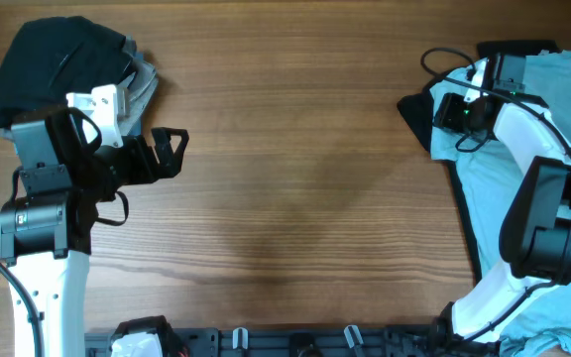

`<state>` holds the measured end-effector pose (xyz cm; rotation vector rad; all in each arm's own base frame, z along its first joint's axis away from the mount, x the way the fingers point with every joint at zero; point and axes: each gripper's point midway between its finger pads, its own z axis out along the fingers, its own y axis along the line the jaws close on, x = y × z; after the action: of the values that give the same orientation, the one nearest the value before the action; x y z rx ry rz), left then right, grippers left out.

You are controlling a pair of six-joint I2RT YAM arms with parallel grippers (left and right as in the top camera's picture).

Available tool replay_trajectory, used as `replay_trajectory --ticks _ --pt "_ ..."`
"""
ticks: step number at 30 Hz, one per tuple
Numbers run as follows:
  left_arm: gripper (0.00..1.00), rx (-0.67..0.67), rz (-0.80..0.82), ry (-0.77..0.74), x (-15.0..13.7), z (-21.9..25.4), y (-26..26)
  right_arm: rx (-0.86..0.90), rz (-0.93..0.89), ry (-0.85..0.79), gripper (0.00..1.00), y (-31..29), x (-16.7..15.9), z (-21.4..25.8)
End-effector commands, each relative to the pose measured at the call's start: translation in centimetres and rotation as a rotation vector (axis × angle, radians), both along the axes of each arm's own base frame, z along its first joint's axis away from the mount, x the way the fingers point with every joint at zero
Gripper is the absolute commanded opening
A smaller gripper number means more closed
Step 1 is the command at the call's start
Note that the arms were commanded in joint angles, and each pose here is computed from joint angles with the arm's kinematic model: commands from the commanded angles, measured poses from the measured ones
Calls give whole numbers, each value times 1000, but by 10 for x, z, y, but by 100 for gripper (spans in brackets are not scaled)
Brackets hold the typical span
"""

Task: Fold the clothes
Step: 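Reach the right gripper to the light blue T-shirt and grasp it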

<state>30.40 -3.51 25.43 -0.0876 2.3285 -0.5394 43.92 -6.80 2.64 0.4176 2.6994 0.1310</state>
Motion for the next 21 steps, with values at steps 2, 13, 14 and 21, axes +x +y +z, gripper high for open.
replay_trajectory --ticks 2,13,14,21 --pt "100 -12 -13 -14 1 6 -3 2 33 14 60 3 -1 -7" --pt "100 -14 -13 -2 -1 4 -4 -82 90 84 42 -4 -17 -16" --pt "100 -14 -13 1 -2 4 -4 -82 91 88 29 -4 -18 -16" --pt "100 -15 -13 9 -3 3 -4 -35 -66 -67 4 -30 10 44"
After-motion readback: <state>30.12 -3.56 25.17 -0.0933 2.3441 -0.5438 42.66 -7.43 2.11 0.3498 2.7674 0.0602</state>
